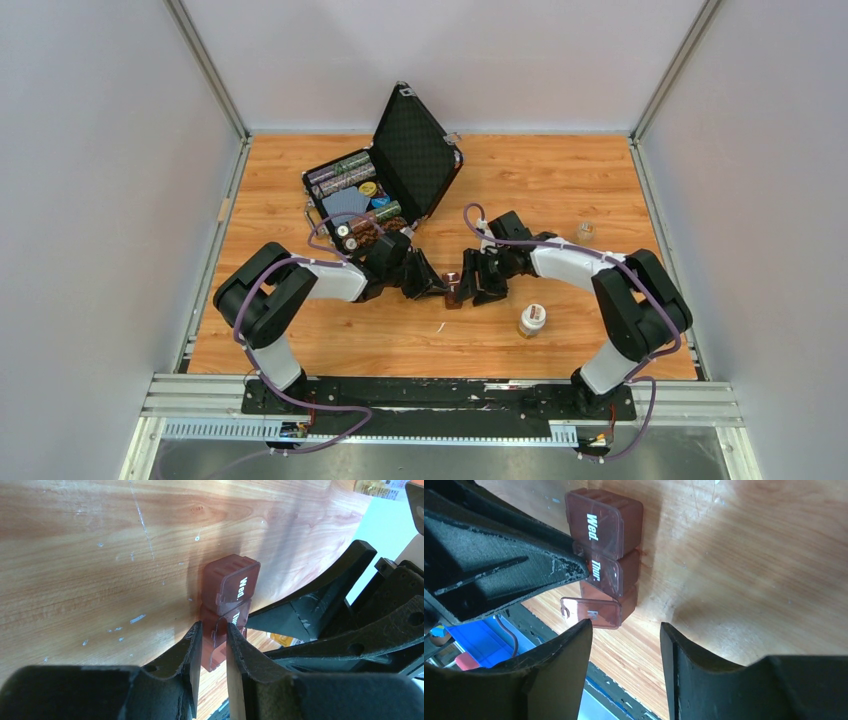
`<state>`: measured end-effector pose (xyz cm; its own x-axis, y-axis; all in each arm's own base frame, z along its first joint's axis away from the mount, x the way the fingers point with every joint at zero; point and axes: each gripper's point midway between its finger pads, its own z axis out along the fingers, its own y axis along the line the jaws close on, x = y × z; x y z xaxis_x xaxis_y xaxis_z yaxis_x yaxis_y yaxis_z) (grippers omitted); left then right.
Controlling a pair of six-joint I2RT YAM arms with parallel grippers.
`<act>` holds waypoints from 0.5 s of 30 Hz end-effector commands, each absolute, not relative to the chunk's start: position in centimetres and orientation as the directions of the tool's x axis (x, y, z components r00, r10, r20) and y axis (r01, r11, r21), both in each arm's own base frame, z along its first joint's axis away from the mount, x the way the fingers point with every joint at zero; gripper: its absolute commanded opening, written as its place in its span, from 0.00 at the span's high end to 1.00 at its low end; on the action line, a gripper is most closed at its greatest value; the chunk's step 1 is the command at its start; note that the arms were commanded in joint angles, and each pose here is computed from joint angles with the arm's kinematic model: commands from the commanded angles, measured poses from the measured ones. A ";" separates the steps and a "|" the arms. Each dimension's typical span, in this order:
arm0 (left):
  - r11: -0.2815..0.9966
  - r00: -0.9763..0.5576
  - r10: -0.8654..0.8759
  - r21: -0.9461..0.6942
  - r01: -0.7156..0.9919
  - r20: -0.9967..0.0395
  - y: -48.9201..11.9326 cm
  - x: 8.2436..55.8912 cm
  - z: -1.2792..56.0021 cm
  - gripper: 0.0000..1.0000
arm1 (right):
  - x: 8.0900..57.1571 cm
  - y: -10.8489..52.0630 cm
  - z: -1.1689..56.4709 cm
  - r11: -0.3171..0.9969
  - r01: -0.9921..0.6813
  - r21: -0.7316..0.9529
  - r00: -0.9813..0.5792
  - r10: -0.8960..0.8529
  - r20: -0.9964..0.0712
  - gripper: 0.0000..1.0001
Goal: Sort the pills into containers
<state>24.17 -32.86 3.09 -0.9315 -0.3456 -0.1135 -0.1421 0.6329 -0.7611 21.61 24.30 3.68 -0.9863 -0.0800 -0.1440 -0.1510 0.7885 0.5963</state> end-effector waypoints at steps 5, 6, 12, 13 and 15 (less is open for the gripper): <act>0.641 -0.922 -0.360 -0.755 -0.137 -0.139 -32.8 24.5 3.0 0.68 | 23.6 25.1 3.5 0.809 -0.137 0.571 -0.980 -0.027 -0.196 0.51; 0.640 -0.922 -0.358 -0.758 -0.127 -0.148 -32.8 24.6 3.2 0.68 | 23.6 25.1 3.4 0.811 -0.135 0.569 -0.980 -0.025 -0.197 0.52; 0.621 -0.920 -0.340 -0.781 -0.064 -0.195 -33.2 24.9 4.6 0.64 | 23.4 24.8 2.6 0.828 -0.121 0.547 -0.982 -0.019 -0.189 0.56; 0.619 -0.920 -0.337 -0.783 -0.054 -0.202 -33.2 25.0 4.8 0.64 | 23.3 24.8 2.5 0.830 -0.119 0.544 -0.982 -0.018 -0.187 0.57; 0.624 -0.919 -0.319 -0.781 -0.022 -0.230 -33.1 24.9 5.1 0.63 | 23.3 24.8 2.3 0.834 -0.114 0.539 -0.983 -0.015 -0.185 0.58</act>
